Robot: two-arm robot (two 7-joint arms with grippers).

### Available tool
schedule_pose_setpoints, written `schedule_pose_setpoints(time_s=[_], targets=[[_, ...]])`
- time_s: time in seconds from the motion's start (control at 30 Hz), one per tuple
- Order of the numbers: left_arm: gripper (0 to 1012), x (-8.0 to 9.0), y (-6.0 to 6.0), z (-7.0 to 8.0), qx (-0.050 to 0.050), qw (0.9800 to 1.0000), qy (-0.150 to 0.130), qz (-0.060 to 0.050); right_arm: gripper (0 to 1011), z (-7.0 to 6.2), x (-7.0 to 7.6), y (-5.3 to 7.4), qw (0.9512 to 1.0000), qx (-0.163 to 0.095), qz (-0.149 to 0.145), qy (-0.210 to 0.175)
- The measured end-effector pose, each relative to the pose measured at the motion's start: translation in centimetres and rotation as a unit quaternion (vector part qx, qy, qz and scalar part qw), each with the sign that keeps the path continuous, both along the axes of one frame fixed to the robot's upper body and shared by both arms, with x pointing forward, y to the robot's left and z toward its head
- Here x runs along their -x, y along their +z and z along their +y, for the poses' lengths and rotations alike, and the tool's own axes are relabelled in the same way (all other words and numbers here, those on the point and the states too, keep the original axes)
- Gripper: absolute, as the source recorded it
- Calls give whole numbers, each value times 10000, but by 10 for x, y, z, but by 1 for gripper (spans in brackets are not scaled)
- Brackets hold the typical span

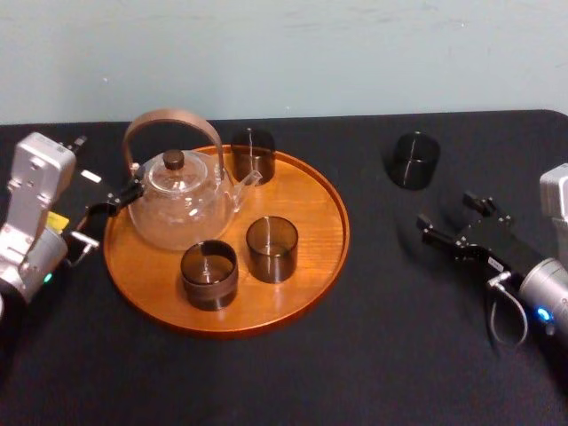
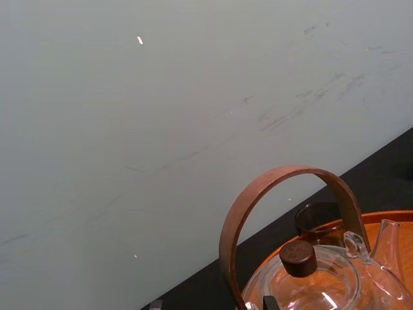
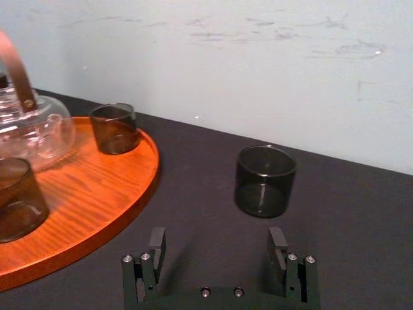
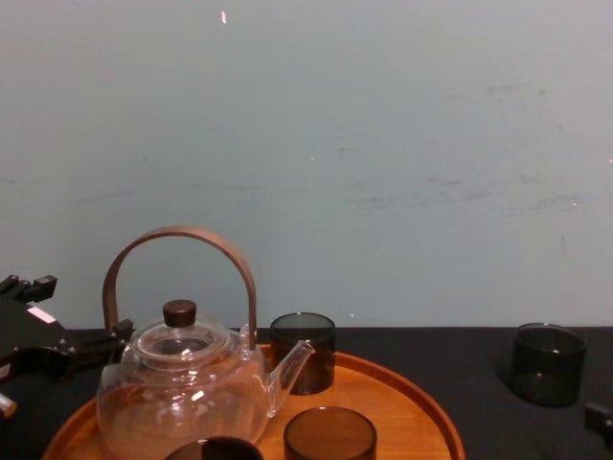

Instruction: Pick up the glass from the table and place it on the tray.

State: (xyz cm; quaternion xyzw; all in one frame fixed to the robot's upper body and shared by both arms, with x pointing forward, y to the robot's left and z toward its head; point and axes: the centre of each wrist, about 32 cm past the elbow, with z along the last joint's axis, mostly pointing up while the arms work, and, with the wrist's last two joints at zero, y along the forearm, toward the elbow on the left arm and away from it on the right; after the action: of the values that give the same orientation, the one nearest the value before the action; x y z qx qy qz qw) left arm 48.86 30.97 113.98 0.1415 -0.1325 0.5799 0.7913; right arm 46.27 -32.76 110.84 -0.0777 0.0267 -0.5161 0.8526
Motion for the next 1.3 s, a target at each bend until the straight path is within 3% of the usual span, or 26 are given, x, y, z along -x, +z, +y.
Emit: schedule_pose_setpoints(time_s=[0.6, 1.3], targets=[[1010, 0, 0, 0, 0, 10000, -1, 0, 1002, -8, -41, 12, 9992, 262, -5, -308], [1009, 0, 0, 0, 0, 10000, 0, 0, 1002, 2, -85, 6, 9991, 218, 207, -304]])
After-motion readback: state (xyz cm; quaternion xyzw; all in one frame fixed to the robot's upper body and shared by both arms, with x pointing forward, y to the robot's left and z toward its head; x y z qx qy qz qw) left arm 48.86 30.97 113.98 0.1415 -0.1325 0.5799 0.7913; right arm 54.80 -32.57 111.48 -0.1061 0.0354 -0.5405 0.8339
